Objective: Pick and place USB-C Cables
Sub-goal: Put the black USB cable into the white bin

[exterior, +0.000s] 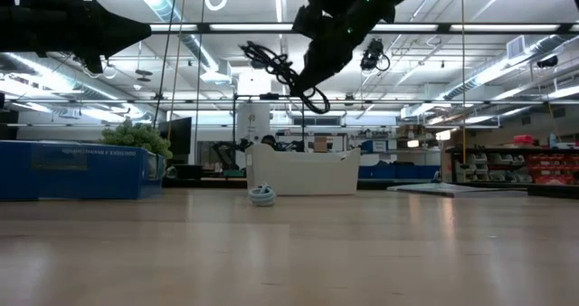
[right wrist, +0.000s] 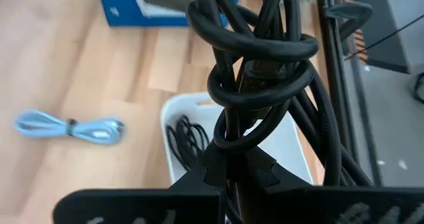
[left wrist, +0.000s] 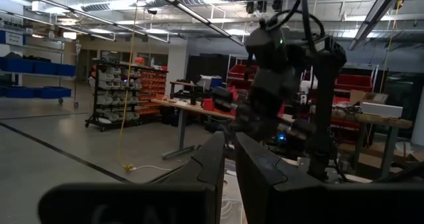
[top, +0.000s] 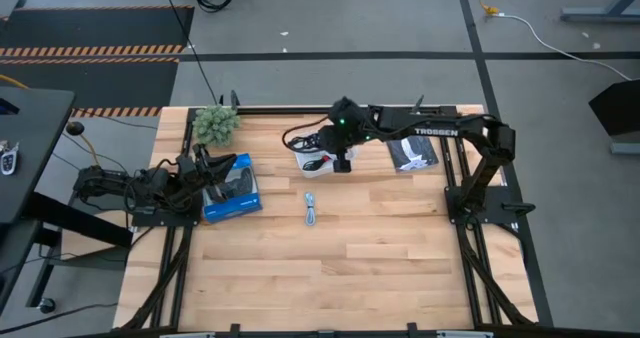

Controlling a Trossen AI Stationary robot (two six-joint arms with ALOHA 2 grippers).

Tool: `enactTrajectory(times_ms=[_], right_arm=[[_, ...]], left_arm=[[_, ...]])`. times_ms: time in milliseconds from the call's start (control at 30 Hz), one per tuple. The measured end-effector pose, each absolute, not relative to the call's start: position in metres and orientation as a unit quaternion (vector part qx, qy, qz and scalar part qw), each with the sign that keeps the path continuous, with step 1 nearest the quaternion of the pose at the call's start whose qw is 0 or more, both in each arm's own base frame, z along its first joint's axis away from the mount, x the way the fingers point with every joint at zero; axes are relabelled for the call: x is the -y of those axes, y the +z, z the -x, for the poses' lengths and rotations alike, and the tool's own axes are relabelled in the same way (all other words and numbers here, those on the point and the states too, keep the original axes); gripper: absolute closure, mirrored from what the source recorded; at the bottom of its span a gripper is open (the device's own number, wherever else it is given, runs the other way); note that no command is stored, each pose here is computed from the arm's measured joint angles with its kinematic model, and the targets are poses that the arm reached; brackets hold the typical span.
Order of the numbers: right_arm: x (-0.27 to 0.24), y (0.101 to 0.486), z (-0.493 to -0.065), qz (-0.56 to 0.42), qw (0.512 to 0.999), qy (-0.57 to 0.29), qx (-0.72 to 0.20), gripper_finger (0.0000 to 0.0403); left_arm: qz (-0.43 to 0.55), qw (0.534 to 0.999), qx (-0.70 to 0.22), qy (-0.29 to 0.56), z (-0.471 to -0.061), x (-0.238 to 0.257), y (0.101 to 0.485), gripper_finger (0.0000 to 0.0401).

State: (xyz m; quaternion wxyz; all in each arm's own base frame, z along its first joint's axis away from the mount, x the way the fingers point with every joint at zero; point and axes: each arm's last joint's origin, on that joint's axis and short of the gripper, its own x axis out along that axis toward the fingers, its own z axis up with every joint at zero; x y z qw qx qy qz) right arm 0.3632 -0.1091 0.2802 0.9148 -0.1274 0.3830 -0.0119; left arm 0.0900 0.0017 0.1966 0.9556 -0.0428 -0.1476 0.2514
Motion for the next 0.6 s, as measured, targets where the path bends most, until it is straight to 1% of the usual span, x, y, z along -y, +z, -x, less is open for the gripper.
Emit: enactTrajectory(times_ms=[233,433,600], right_arm=[[0.111,0.259,-0.361,0.186,0.9,-0.031,-0.393,0.0389],[0.113,0.251,-0.359,0.245,0.885,-0.031,-0.396,0.0389],[0.118,0.242,-0.355,0.253,0.88,-0.031,-0.402,0.0389]], left_arm=[[0.043,0.956,0.148,0.252,-0.09,-0.002,0.197,0.0358],[0.043,0.956,0.147,0.251,-0.09,-0.002,0.197,0.0358],[0.043,0.956,0.148,0.252,-0.09,-0.002,0.197,0.0358]])
